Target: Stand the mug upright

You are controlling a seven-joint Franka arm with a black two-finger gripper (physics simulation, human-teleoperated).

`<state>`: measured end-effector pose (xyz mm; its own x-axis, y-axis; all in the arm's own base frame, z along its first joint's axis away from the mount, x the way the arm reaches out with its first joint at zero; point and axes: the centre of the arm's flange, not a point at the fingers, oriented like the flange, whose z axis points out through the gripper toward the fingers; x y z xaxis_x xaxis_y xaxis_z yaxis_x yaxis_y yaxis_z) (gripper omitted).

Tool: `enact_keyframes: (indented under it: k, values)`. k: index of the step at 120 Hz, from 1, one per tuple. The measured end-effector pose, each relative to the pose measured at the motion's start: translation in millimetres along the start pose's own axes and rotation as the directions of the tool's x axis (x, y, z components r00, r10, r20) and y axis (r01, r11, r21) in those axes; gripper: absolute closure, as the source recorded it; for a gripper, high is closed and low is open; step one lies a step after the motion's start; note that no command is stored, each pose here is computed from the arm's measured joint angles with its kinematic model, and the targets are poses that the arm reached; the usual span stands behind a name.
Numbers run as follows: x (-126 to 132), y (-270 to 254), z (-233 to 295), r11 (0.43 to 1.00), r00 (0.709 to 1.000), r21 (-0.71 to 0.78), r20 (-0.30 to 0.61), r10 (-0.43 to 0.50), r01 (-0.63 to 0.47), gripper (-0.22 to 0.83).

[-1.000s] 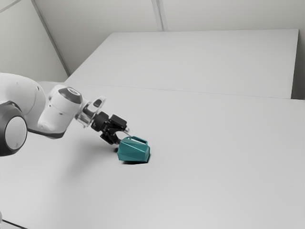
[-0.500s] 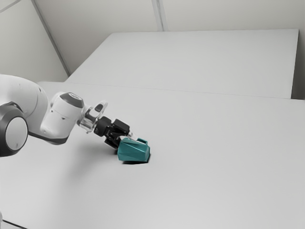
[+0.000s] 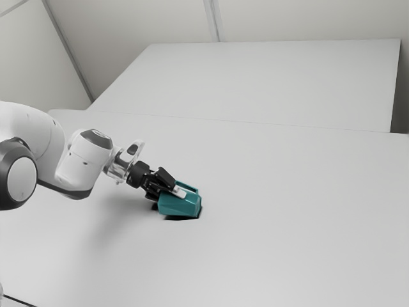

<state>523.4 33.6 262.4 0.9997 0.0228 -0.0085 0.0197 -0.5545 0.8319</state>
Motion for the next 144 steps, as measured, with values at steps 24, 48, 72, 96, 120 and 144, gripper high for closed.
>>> enact_keyframes:
  k: [24,48,72,96,120,144]
  values:
    - [3.0,5.6,1.1,1.000,1.000,-0.011,-0.007,0.012,-0.012,0.65]
    - [8.7,27.5,4.3,0.998,0.998,-0.018,-0.006,0.056,-0.056,0.74]
    - [20.4,86.1,-8.6,0.986,0.986,-0.021,-0.026,0.163,-0.164,0.76]
    - [30.0,153.2,-46.8,0.929,0.941,0.151,0.078,0.329,-0.337,0.77]
    - [24.0,172.0,-54.2,0.720,0.857,0.470,0.342,0.384,-0.510,0.78]
    - [24.8,185.4,-22.4,0.435,0.755,0.617,0.526,0.392,-0.656,0.78]
